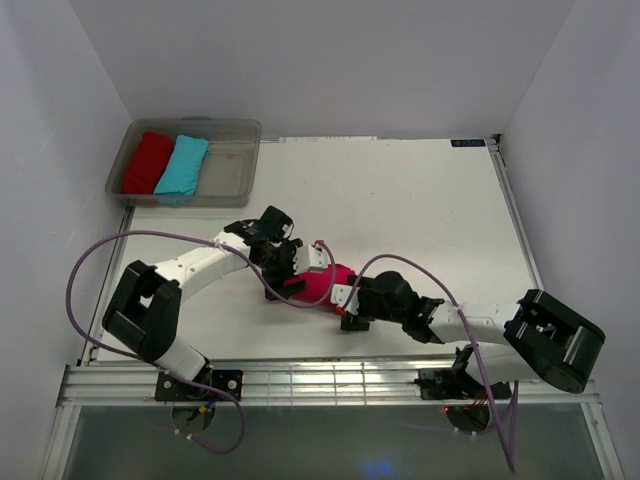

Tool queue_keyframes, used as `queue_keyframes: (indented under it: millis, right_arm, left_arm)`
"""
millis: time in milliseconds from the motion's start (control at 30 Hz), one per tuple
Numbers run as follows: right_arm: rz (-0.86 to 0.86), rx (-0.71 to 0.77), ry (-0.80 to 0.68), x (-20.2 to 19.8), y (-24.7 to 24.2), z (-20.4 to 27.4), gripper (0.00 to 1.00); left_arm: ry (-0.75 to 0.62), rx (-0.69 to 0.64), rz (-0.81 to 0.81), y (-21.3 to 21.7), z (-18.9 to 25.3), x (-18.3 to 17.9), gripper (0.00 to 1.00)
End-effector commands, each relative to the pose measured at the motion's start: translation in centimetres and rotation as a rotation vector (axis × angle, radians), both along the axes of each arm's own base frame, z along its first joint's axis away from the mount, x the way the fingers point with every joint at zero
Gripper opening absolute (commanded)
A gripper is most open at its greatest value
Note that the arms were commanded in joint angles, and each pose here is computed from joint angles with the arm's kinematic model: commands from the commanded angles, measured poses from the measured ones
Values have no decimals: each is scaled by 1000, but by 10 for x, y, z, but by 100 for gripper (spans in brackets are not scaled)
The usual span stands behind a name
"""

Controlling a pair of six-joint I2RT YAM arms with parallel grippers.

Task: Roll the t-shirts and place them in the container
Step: Pick up the T-shirt from the center of the board.

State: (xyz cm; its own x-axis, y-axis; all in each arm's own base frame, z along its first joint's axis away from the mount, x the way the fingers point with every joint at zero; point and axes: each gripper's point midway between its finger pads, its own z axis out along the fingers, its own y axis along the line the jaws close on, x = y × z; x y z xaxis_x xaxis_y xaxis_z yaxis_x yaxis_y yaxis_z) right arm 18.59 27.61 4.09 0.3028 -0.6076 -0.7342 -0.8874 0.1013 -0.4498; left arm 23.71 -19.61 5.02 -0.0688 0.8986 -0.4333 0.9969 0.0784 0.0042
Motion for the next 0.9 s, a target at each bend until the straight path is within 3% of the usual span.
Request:
queue_keyframes:
  millis: [0,133,200,367,567,867]
  right_arm:
    - [-60,120,34,17,15,25,81]
    - [-98,127,150,21,9,15,77]
    - [-119,143,191,22,11,14,75]
    - [-188,158,312,25,7,4,72]
    - [-219,233,397,26,3,12,72]
    - [-165,315,336,24,4,41,73]
  left_arm:
    - [-168,-114,-5,-16,34,23,89]
    - [-240,-200,-76,-29,62,12,97]
    - [-342,-237,-143,-39,77,9,98]
    - [-442,-199,-180,-46,56,-2,98]
    - [-556,-146,-150,-58,41,16,98]
    - [-462,-77,-115,-71,13,29,98]
